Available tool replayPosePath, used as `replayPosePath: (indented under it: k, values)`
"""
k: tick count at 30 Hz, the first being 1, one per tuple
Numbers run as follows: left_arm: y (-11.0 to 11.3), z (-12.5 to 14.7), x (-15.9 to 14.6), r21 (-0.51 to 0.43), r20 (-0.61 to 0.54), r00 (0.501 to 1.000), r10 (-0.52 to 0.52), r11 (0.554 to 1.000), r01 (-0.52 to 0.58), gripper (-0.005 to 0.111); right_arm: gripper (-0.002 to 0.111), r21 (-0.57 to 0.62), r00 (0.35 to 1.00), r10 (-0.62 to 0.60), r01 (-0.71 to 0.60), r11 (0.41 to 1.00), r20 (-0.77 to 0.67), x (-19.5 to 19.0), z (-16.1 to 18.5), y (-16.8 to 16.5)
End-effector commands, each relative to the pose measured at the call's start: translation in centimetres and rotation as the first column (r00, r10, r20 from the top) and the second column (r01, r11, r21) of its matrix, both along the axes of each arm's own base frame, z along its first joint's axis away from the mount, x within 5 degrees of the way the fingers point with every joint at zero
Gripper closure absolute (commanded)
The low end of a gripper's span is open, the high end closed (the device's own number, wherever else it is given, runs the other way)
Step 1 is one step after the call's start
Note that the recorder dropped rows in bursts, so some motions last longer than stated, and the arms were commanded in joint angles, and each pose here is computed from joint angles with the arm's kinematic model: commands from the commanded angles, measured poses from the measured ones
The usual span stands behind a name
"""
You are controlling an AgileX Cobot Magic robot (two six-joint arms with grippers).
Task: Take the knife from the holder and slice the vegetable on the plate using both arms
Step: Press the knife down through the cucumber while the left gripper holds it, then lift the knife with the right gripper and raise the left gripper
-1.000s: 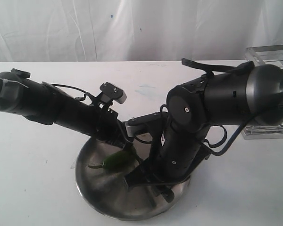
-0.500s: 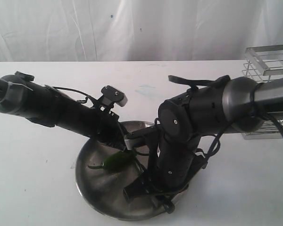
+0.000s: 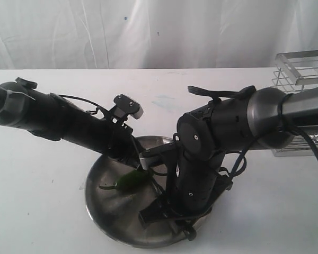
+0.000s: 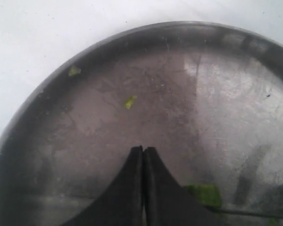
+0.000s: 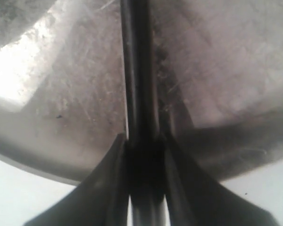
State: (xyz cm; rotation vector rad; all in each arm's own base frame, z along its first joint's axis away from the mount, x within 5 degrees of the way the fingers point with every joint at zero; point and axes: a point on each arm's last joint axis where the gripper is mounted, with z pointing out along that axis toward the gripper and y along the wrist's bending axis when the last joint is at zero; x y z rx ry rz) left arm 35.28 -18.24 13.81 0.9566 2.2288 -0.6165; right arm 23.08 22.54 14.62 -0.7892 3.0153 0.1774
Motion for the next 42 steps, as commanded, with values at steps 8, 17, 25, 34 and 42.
replayPosePath:
  k: [8, 17, 25, 34, 42]
  values:
    - [0.0, 5.6, -0.5, -0.082, 0.102, 0.995, -0.011, 0.996, 0.019, 0.107, 0.108, -0.046, 0.999, 0.010, -0.012, 0.999, -0.034, -0.2, -0.4, -0.4]
    - [-0.1, 0.8, 0.1, -0.085, -0.119, 0.986, 0.115, 0.988, -0.126, 0.107, 0.108, -0.037, 1.000, 0.009, -0.010, 0.999, -0.022, -0.1, -0.4, -0.3]
    - [0.2, -2.4, -0.1, -0.021, -0.177, 0.975, 0.131, 0.990, -0.137, 0.107, 0.108, -0.037, 1.000, 0.011, -0.011, 0.999, -0.019, -0.1, -0.4, -0.3]
    - [1.0, -4.9, -1.2, 0.048, -0.225, 0.960, 0.168, 0.986, -0.161, 0.107, 0.108, -0.134, 0.998, 0.060, -0.064, 0.989, -0.032, 0.0, -0.4, -1.5]
    - [0.4, -4.4, -1.4, -0.001, -0.256, 0.959, 0.117, 0.993, -0.121, 0.107, 0.108, -0.169, 0.996, 0.081, -0.083, 0.982, -0.021, 0.2, -0.4, -1.8]
